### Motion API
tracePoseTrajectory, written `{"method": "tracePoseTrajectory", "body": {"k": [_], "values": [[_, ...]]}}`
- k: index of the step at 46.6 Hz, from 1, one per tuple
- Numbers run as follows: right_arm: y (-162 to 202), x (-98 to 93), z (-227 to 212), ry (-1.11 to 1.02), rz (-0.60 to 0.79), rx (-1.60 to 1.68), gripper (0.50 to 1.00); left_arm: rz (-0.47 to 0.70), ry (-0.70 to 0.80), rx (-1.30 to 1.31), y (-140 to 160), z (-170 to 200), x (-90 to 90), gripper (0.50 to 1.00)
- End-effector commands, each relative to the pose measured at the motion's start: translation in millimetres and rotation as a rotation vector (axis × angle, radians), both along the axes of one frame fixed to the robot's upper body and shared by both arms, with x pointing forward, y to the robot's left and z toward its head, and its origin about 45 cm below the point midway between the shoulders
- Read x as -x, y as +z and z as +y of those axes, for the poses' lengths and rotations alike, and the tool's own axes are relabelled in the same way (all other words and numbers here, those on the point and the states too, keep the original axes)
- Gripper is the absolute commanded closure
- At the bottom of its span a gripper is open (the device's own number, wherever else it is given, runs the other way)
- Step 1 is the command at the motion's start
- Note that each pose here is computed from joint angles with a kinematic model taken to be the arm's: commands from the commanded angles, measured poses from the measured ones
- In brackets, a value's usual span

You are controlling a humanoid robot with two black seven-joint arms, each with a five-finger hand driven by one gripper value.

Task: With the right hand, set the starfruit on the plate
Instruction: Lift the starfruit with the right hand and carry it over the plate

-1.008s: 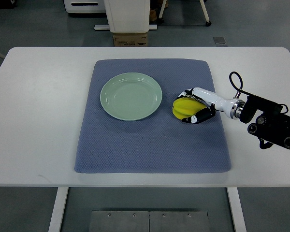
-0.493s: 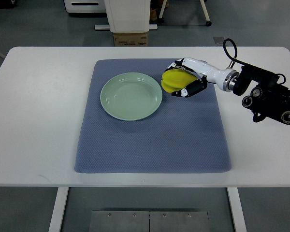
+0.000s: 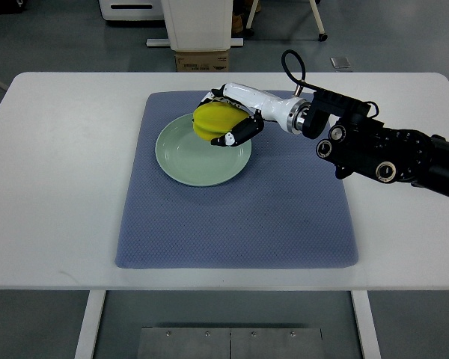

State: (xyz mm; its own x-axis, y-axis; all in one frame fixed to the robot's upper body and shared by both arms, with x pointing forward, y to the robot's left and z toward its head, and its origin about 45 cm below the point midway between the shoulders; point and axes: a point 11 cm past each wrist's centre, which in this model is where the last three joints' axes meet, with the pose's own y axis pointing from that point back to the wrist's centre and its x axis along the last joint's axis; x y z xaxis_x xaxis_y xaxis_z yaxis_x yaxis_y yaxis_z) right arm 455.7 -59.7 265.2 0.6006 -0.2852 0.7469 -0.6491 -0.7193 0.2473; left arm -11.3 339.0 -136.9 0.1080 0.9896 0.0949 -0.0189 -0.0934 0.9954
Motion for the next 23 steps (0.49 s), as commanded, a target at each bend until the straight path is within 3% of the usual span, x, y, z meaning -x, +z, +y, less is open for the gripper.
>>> {"method": "tracePoseTrajectory", "body": {"k": [1, 4, 15, 23], "values": [[-4, 1.7, 17, 0.010, 0.002, 0.000, 1.000, 0.000, 0.000, 0.001, 0, 0, -0.1, 0.500], [-6, 2.4, 29, 0.015, 0.001, -0.001, 1.000, 0.000, 0.000, 0.000, 0, 0, -0.1, 0.500], [-17, -21.4, -7, -0.088, -0.028, 0.076, 1.000, 0.000, 0.000, 0.001, 0, 0, -0.1, 0.500], [-29, -21.8, -17, -0.098, -0.024, 0.119, 1.000, 0.000, 0.000, 0.000, 0, 0, -0.1, 0.500]]}}
